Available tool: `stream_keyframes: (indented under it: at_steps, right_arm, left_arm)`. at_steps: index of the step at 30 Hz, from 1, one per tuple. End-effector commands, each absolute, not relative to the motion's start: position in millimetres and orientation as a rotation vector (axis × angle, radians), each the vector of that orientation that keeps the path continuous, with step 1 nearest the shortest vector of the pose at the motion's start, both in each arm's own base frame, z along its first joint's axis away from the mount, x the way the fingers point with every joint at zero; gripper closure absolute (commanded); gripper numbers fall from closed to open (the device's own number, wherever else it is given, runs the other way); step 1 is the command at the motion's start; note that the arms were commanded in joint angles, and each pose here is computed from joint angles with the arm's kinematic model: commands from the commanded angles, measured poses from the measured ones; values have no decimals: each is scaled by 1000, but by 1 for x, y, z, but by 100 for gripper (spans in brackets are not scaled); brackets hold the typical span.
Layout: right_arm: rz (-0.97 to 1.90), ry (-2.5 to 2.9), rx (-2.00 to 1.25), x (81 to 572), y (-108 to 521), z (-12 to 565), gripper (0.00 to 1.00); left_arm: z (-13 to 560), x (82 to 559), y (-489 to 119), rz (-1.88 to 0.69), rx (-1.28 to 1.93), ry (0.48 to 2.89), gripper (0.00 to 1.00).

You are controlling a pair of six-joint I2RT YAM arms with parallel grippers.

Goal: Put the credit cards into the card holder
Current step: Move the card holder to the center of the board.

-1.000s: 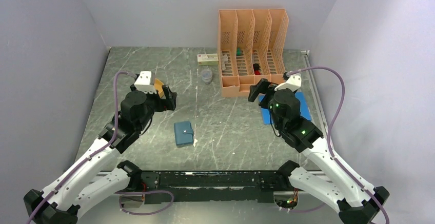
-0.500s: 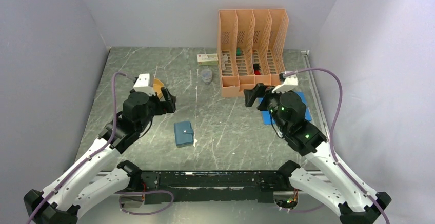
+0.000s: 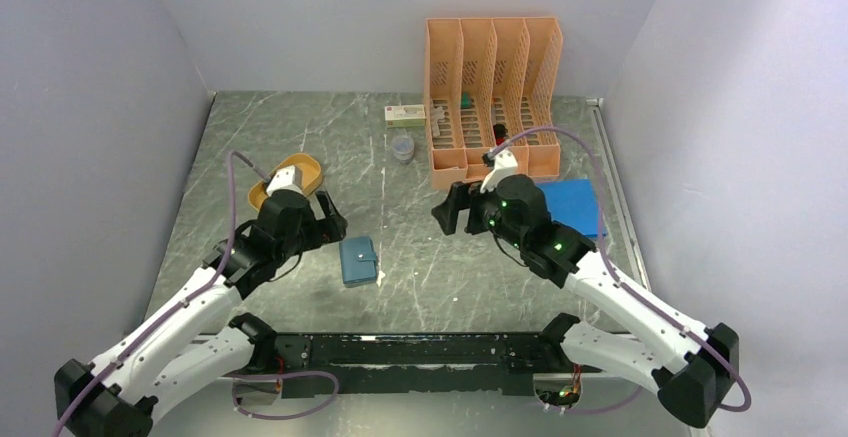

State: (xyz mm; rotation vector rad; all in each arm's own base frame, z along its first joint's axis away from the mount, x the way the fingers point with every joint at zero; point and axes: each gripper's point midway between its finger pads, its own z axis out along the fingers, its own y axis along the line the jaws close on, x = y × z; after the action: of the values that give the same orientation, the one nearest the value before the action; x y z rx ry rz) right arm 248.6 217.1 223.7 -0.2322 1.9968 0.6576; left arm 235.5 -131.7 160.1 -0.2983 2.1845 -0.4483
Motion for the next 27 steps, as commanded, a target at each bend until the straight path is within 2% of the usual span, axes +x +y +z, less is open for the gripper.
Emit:
stream_keyframes:
  at_steps: [1,3,4,6,9,20,27]
  right_arm:
    - [733,2059,-230,238,234,201,6]
    - [763,2081,-226,234,239,192,8]
    - [775,2098,-227,233,242,186,10]
    - [790,2129,-229,229,246,175,14]
    - [818,2160,-253,220,253,164,16]
    - [879,2224,-302,202,285,144,25]
    - [943,2246,-249,199,299,141,29]
  left_arm:
    - [127,229,-135,-449,-370,2293,4]
    - [117,228,-143,-476,-362,2328,1]
    - [112,228,-147,-494,-355,2346,8]
    - [103,226,-155,-532,-343,2377,14]
    - [90,222,-165,-591,-324,2401,19]
    - [44,204,-161,-586,-361,2490,20]
    - [28,197,-162,-598,-372,2516,32]
